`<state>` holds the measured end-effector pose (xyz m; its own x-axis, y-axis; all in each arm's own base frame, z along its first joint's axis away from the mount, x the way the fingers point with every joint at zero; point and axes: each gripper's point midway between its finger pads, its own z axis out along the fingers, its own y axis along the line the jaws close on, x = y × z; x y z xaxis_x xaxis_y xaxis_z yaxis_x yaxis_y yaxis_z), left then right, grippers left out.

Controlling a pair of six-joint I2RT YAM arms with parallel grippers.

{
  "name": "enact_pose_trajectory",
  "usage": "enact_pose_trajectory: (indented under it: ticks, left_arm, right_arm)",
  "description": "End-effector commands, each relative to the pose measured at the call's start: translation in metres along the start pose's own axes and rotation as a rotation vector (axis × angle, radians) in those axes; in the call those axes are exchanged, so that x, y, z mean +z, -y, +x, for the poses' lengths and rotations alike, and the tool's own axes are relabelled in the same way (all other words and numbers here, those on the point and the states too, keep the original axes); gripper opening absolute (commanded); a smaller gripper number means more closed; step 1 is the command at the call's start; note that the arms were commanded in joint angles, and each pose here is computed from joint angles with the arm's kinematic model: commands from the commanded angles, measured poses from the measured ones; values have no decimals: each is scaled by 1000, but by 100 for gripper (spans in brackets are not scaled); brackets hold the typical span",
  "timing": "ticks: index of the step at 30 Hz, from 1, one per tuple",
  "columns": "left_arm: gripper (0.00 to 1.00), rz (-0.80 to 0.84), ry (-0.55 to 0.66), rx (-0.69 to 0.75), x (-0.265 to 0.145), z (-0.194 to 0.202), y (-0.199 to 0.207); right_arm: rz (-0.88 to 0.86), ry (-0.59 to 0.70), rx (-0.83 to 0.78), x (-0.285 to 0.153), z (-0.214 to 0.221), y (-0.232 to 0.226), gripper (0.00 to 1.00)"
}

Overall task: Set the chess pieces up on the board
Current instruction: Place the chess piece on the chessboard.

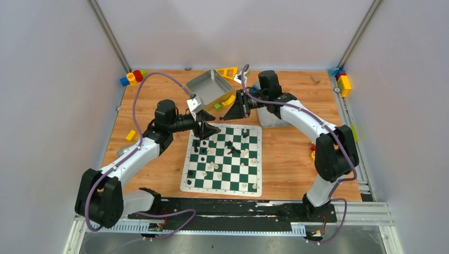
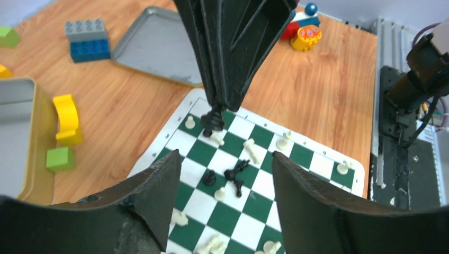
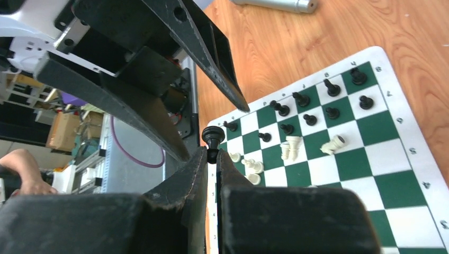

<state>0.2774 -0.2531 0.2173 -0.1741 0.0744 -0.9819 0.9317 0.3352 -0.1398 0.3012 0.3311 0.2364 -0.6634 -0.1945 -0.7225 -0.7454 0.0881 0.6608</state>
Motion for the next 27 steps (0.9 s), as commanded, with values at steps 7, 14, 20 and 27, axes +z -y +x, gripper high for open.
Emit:
enact_pose_trajectory:
  ticks: [7,14,20,27]
  left_arm:
    - [82,-220,-256,183,-71,18,-36]
    - [95,-567,-394,130,-137,24,-77]
    - [100,-799,-479,-26,-194,33,-99]
    - [100,-986,-466,-205,-251,41,-121]
  right_arm:
    - [209,-56,-282,-12,4,-8,0]
    - [305,-274,-455,30,41,-14,0]
    - [347,-534,-542,75,87,-12,0]
    - [392,-758,-574,111,124,9,0]
